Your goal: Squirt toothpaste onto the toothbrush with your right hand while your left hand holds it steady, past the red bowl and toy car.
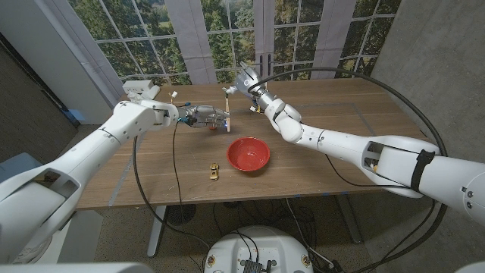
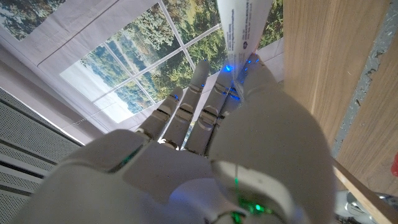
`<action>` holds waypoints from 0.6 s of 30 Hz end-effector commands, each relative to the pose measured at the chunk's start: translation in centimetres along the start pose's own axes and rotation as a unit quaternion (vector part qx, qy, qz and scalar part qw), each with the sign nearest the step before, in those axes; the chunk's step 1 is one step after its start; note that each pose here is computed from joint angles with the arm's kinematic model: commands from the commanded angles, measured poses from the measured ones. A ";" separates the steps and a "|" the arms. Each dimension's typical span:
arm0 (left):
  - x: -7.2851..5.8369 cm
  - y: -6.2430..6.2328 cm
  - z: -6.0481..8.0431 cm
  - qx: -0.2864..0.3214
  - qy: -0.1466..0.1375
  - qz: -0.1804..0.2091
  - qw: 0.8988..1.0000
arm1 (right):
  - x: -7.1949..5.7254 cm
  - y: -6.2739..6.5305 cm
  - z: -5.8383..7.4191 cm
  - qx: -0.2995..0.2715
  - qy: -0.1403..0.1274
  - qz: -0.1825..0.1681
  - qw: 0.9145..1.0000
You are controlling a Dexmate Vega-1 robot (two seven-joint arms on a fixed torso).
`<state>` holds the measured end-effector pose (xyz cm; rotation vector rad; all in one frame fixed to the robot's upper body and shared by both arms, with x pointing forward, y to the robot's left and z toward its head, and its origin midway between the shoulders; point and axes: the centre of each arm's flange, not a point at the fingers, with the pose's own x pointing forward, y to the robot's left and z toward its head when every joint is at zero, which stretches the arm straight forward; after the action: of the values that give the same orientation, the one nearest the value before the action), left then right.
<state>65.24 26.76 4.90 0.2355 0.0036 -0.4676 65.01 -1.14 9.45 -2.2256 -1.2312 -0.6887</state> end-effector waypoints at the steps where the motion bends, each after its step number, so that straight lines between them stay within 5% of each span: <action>1: 0.1 -0.1 0.0 -0.001 -0.001 -0.001 1.000 | -0.4 -0.1 -0.4 -0.009 0.020 -0.014 1.000; 18: -0.1 0.1 -0.2 -0.006 -0.006 -0.005 1.000 | 0.2 -0.9 0.2 -0.030 0.027 0.012 0.999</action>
<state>65.25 26.69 4.81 0.2300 0.0031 -0.4756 64.65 -1.05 9.63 -2.2371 -1.1932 -0.7668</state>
